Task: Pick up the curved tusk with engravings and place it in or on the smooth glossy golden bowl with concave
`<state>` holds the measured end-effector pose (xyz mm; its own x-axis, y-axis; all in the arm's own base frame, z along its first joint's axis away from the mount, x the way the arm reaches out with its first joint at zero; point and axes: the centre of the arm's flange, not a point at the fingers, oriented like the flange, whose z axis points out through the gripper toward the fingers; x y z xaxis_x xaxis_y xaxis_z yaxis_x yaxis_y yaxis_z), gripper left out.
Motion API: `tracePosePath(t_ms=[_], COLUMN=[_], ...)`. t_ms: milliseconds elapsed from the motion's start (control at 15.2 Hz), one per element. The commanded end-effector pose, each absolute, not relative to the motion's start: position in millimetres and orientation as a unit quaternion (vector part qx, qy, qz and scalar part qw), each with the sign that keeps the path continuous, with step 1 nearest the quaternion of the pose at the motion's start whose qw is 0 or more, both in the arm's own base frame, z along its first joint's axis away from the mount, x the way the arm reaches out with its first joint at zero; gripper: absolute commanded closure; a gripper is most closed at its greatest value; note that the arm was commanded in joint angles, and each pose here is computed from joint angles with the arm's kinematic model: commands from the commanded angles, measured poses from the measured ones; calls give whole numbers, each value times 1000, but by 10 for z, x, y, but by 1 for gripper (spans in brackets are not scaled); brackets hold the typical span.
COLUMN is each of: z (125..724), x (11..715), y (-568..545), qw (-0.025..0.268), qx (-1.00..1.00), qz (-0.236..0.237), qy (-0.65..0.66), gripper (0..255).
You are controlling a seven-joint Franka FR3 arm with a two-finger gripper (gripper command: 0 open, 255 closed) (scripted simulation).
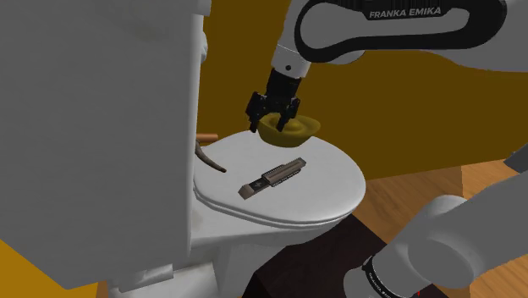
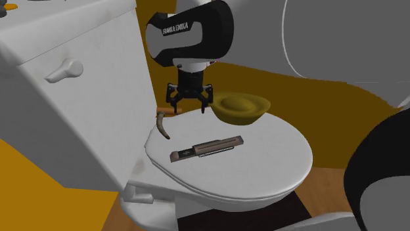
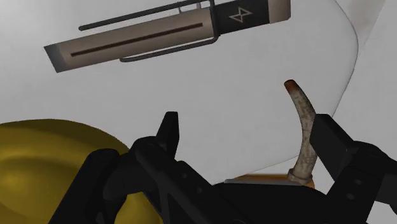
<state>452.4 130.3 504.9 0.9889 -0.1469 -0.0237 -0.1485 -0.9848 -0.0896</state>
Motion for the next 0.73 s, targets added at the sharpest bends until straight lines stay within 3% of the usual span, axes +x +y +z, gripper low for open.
tracePosePath(t_ms=[0, 660], z=[4893, 4233], x=[4708, 5631], y=[1447, 2110], qw=[48, 60], qx=[-996, -995], qz=[9, 16], qy=[75, 79], gripper=[0, 0])
